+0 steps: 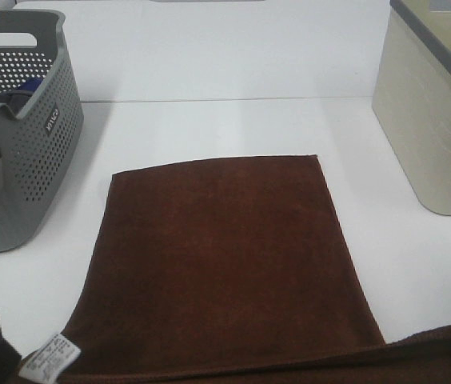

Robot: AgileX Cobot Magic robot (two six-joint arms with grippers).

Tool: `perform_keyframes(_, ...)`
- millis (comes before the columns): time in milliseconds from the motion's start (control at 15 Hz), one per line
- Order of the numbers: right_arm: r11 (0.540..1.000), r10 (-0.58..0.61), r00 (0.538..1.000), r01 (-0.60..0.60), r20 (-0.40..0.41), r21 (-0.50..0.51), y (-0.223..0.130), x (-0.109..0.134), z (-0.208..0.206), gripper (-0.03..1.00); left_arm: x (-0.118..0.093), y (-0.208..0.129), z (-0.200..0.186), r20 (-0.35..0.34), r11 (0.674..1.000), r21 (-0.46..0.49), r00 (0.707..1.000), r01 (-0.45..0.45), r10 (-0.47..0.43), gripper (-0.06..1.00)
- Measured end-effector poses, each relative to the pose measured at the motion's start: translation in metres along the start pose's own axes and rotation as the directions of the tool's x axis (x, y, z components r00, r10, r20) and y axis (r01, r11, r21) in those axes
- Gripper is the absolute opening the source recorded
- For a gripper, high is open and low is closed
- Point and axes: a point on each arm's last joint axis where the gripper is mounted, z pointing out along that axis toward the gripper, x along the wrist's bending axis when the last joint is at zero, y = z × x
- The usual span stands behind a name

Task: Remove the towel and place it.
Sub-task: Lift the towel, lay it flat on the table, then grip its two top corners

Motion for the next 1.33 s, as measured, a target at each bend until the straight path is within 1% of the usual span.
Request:
perform_keyframes(67, 1.000, 0.004, 1.000, -0.004, 0.002, 0.000, 0.000, -0.001, 0.000, 0.28, 0.001, -0.001, 0.001, -0.012, 1.000, 0.007, 1.000, -0.002, 0.003, 0.25)
perform_keyframes(133, 1.000, 0.004, 1.000, -0.004, 0.003, 0.004, 0.000, -0.001, 0.000, 0.52, 0.001, -0.001, 0.001, -0.009, 1.000, 0.009, 1.000, -0.001, 0.001, 0.42)
perform_keyframes(200, 1.000, 0.004, 1.000, -0.004, 0.003, 0.008, -0.001, -0.001, 0.000, 0.65, 0.001, -0.001, 0.001, -0.006, 1.000, 0.010, 1.000, 0.000, 0.000, 0.58)
perform_keyframes(267, 1.000, 0.004, 1.000, -0.004, 0.003, 0.008, -0.001, -0.001, 0.000, 0.72, 0.001, -0.001, 0.001, -0.006, 1.000, 0.010, 1.000, 0.000, 0.000, 0.66)
perform_keyframes(333, 1.000, 0.004, 1.000, -0.004, 0.003, 0.008, -0.001, -0.001, 0.000, 0.75, 0.001, -0.001, 0.001, -0.006, 1.000, 0.010, 1.000, 0.000, 0.000, 0.69)
perform_keyframes(533, 1.000, 0.004, 1.000, -0.004, 0.003, 0.009, -0.001, -0.001, 0.000, 0.77, 0.001, -0.001, 0.001, -0.006, 1.000, 0.010, 1.000, 0.000, 0.000, 0.71)
perform_keyframes(667, 1.000, 0.001, 1.000, -0.001, 0.011, 0.008, -0.001, -0.002, 0.000, 0.77, 0.000, 0.001, 0.001, 0.000, 1.000, -0.008, 1.000, -0.001, 0.001, 0.71)
perform_keyframes(800, 1.000, -0.007, 1.000, 0.007, 0.024, -0.002, 0.001, -0.002, -0.003, 0.75, -0.001, 0.006, 0.001, 0.011, 0.998, -0.065, 1.000, -0.010, 0.011, 0.71)
perform_keyframes(867, 1.000, -0.016, 0.999, 0.017, 0.034, -0.018, 0.004, -0.001, -0.007, 0.74, -0.001, 0.011, 0.000, 0.014, 0.993, -0.121, 1.000, -0.010, 0.012, 0.71)
perform_keyframes(1000, 0.994, -0.034, 0.998, 0.040, 0.058, -0.105, 0.017, 0.000, -0.017, 0.68, 0.000, 0.023, -0.002, 0.033, 0.970, -0.243, 0.999, 0.015, -0.007, 0.71)
perform_keyframes(1133, 0.981, -0.051, 0.993, 0.070, 0.105, -0.183, 0.039, 0.000, -0.024, 0.61, 0.007, 0.038, -0.006, 0.078, 0.937, -0.342, 0.995, 0.078, -0.054, 0.68)
perform_keyframes(1267, 0.968, -0.060, 0.987, 0.095, 0.151, -0.232, 0.066, 0.000, -0.025, 0.55, 0.023, 0.054, -0.011, 0.110, 0.891, -0.426, 0.986, 0.157, -0.121, 0.66)
perform_keyframes(1333, 0.962, -0.060, 0.985, 0.100, 0.162, -0.256, 0.081, 0.001, -0.027, 0.54, 0.030, 0.061, -0.014, 0.124, 0.865, -0.469, 0.983, 0.178, -0.135, 0.66)
